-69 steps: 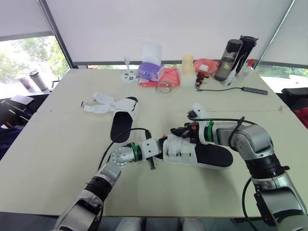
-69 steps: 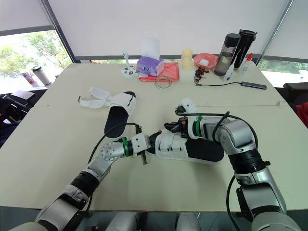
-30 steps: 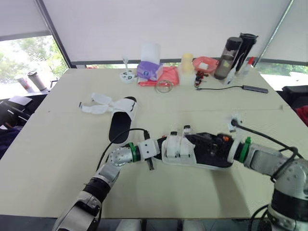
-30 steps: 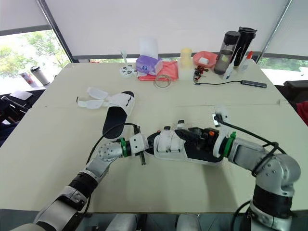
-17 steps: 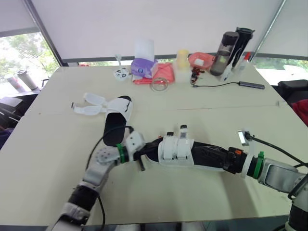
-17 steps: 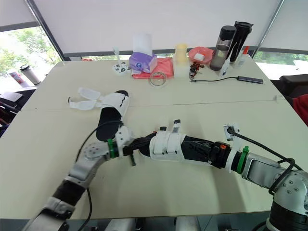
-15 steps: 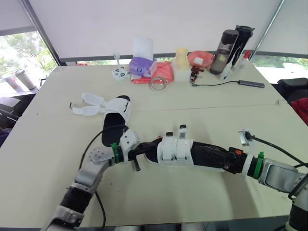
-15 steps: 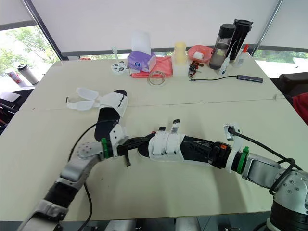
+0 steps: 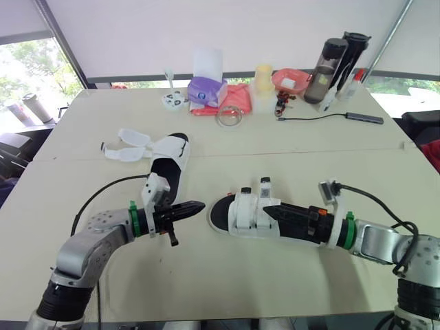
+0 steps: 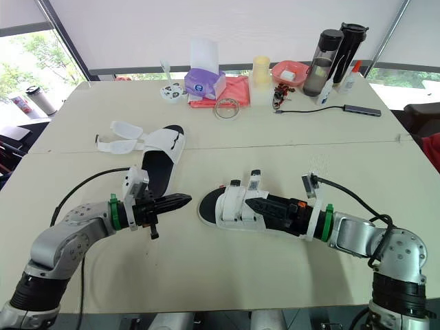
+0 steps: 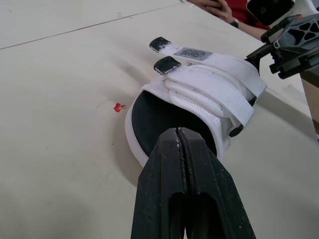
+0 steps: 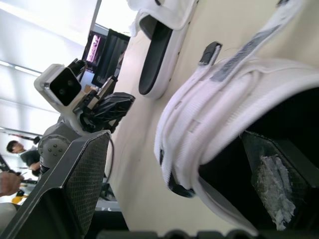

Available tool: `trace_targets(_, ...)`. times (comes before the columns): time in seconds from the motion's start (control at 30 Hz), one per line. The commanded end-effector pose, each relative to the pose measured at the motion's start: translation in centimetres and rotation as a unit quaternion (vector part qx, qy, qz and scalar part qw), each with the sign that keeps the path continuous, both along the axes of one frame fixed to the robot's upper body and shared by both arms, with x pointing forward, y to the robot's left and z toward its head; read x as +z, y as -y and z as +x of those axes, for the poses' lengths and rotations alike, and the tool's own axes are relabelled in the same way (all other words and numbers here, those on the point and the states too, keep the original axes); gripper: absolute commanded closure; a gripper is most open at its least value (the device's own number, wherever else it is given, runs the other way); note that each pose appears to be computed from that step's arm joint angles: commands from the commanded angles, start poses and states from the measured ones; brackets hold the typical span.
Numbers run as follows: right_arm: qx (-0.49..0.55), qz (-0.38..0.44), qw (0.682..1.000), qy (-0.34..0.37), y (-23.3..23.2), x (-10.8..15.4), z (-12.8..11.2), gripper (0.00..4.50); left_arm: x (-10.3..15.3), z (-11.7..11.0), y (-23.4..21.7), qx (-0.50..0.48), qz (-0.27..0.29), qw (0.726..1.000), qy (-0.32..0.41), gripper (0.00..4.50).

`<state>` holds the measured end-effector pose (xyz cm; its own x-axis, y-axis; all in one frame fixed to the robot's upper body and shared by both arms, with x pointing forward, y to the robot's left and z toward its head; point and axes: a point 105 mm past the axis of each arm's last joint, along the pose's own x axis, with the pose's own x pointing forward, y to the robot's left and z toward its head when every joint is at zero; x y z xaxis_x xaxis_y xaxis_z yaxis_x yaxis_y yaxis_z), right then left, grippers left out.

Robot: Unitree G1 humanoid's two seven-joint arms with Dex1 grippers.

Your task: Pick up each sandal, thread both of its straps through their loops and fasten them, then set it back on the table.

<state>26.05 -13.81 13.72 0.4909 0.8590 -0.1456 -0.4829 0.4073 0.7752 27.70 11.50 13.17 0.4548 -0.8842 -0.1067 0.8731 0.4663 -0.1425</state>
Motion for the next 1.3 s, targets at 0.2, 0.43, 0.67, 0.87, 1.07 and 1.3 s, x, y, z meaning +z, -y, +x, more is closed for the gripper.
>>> trace_targets(0.2, -0.007, 0.016, 1.0, 0.009, -2.1, 0.7, 1.1, 3.34, 0.7, -0.3, 0.9, 0.004, -0.002, 1.0, 0.031, 4.5)
trace_targets(0.43, -0.004, 0.022, 1.0, 0.004, -2.3, 0.9, 0.8, 4.41, 0.7, -0.1, 0.8, 0.005, 0.001, 0.999, 0.034, 4.5)
trace_targets(0.67, -0.102, 0.117, 0.987, 0.03, 0.2, 4.5, 2.2, 4.41, 0.4, 0.6, 0.8, 0.016, 0.005, 0.999, 0.04, 4.5)
trace_targets(0.87, -0.297, 0.171, 0.938, 0.058, 5.3, 7.5, 4.4, 4.41, 0.3, 1.0, 1.0, 0.016, 0.004, 0.999, 0.045, 4.5)
trace_targets(1.07, -0.459, 0.224, 0.86, 0.021, 9.9, 7.8, 5.5, 4.41, 0.4, 1.5, 1.3, 0.013, 0.001, 0.999, 0.051, 4.5)
trace_targets(1.3, -0.589, 0.211, 0.779, -0.022, 14.2, 6.8, 7.3, 4.41, 0.3, 2.2, 1.9, 0.011, 0.004, 0.998, 0.061, 4.5)
